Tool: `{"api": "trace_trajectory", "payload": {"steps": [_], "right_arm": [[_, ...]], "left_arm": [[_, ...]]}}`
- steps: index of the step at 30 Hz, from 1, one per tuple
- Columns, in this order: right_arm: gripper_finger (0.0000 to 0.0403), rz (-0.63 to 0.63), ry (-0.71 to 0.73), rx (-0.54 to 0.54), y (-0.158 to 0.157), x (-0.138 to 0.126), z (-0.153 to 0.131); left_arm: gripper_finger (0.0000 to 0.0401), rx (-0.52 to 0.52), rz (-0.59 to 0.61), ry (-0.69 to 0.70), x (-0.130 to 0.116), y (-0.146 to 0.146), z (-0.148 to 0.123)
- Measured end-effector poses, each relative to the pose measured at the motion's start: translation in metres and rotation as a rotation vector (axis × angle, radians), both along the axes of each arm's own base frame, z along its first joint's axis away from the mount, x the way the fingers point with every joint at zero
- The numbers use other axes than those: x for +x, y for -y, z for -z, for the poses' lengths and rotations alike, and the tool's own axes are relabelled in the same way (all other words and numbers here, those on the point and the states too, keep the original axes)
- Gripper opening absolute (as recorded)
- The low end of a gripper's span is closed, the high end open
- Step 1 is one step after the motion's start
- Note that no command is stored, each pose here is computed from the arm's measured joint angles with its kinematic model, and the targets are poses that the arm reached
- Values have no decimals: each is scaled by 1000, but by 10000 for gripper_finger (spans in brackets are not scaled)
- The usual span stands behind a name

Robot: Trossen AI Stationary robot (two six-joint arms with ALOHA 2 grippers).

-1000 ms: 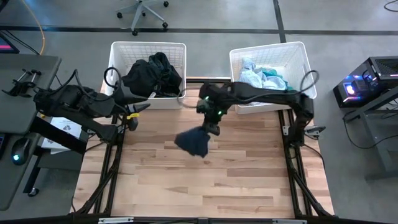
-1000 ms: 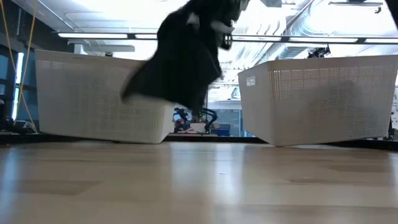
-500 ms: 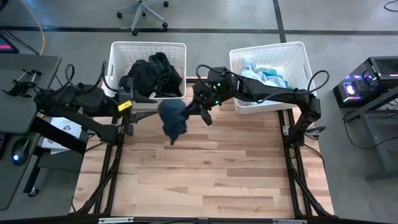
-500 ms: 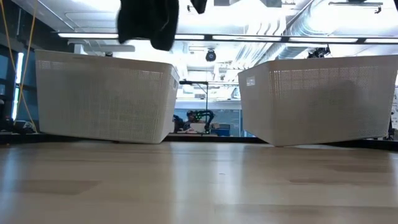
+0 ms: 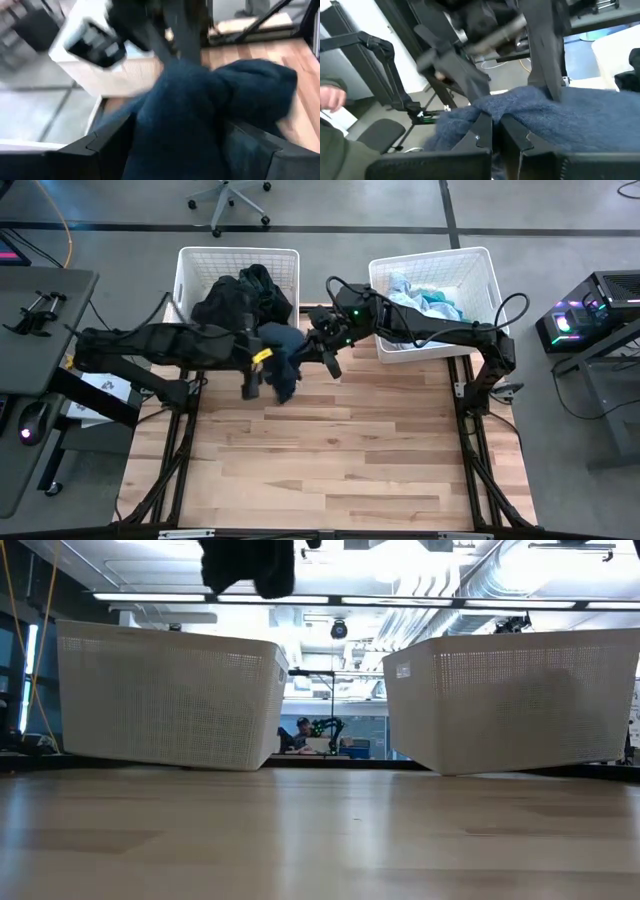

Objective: Sort clothes
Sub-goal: Put the dark blue shorts into the left white laundry organizer

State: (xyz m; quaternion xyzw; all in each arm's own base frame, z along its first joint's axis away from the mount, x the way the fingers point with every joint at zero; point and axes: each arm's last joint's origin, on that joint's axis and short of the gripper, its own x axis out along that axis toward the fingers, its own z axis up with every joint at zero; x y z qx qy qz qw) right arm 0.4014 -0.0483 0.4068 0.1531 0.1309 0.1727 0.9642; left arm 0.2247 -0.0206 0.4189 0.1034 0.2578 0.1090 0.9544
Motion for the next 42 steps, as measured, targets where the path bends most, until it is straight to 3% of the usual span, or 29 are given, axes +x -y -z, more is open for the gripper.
{"api": "trace_trajectory", "payload": {"steps": [4,7,17,24,30,36,42], "right_arm": [[0,0,-1,9,-1,0,0],[0,-7,0,7,-3,0,0],[14,-24,-6,3,-6,0,0],[74,12,-114,65,1,-15,-2],[139,60,-120,66,11,-37,-18],[155,93,-60,41,18,-65,-41],[155,131,-41,-11,16,-84,-54]], "left_arm": [[259,-70,15,-61,9,-4,10],[229,-95,24,-69,13,-6,12],[16,-151,61,-95,22,-10,18],[7,-194,11,-27,14,-7,2],[4,-111,-175,74,-8,-18,-33],[2,-20,-405,74,-31,-51,-58],[1,21,-627,-102,-47,-106,-46]]}}
